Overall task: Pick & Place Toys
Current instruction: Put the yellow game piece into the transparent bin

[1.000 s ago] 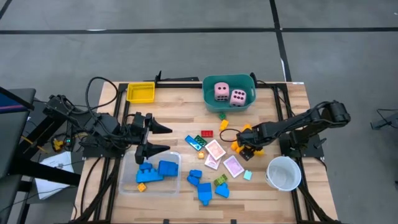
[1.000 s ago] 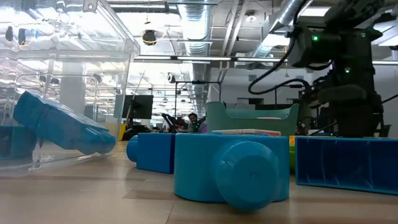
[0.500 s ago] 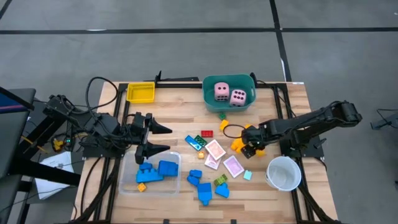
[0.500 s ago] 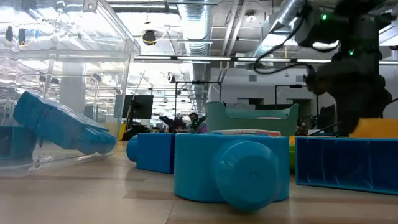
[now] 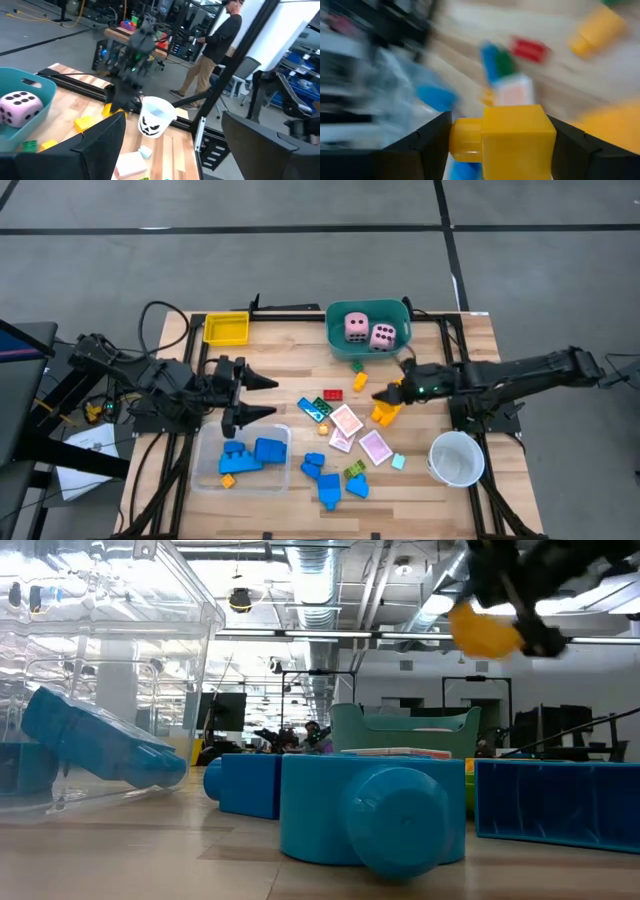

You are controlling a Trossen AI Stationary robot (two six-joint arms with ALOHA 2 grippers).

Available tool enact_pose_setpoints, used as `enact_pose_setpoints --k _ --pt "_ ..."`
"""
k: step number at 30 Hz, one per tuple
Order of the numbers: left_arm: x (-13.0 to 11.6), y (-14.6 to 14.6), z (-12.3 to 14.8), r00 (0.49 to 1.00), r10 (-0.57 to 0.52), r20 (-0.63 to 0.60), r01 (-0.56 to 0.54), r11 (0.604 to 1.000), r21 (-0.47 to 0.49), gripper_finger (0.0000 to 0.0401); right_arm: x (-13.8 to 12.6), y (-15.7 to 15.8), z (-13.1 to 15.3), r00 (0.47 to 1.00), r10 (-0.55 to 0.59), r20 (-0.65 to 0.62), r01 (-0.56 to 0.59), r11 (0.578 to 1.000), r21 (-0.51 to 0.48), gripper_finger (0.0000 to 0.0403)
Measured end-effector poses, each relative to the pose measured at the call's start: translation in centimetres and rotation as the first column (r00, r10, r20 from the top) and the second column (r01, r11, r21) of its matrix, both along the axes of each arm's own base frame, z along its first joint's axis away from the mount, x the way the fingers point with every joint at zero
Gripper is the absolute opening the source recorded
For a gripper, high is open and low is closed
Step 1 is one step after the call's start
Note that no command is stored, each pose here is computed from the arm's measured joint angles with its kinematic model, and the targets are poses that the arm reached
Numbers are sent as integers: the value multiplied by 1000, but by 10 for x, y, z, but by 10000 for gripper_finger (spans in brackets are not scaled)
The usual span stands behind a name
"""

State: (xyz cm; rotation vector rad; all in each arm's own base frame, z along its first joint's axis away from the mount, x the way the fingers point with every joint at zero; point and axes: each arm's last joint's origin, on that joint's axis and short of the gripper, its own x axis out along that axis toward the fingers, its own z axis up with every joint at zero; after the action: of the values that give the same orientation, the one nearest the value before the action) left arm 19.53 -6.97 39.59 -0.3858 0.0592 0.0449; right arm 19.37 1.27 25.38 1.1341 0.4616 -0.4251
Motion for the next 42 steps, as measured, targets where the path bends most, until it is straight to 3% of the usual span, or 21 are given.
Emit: enact_pose_setpoints --k 7,11,16,21,28,33,36,42 --pt "3 11 0 996 92 -2 -92 995 38 317 13 -8 32 939 -33 342 56 997 -59 253" --pt "8 21 -1 985 172 -5 -171 981 95 317 23 -11 43 878 -28 478 74 994 -77 253" --pt "21 32 -3 971 238 6 -238 967 92 318 37 -13 53 793 -3 609 74 993 -91 253" --pt "41 40 -12 957 290 -6 -287 950 123 318 57 -18 78 757 53 652 58 987 -148 253" --pt "75 39 -30 947 320 -21 -291 883 367 307 93 -23 129 683 203 701 0 961 -278 253" --pt "84 37 -29 954 298 40 -293 891 348 306 112 -25 150 674 284 682 -38 935 -352 256" --pt "84 36 -25 964 256 77 -267 914 306 308 122 -27 155 686 305 661 -57 928 -369 257" --pt "81 37 -17 957 258 137 -286 918 275 308 144 -32 152 697 333 635 -103 923 -371 258"
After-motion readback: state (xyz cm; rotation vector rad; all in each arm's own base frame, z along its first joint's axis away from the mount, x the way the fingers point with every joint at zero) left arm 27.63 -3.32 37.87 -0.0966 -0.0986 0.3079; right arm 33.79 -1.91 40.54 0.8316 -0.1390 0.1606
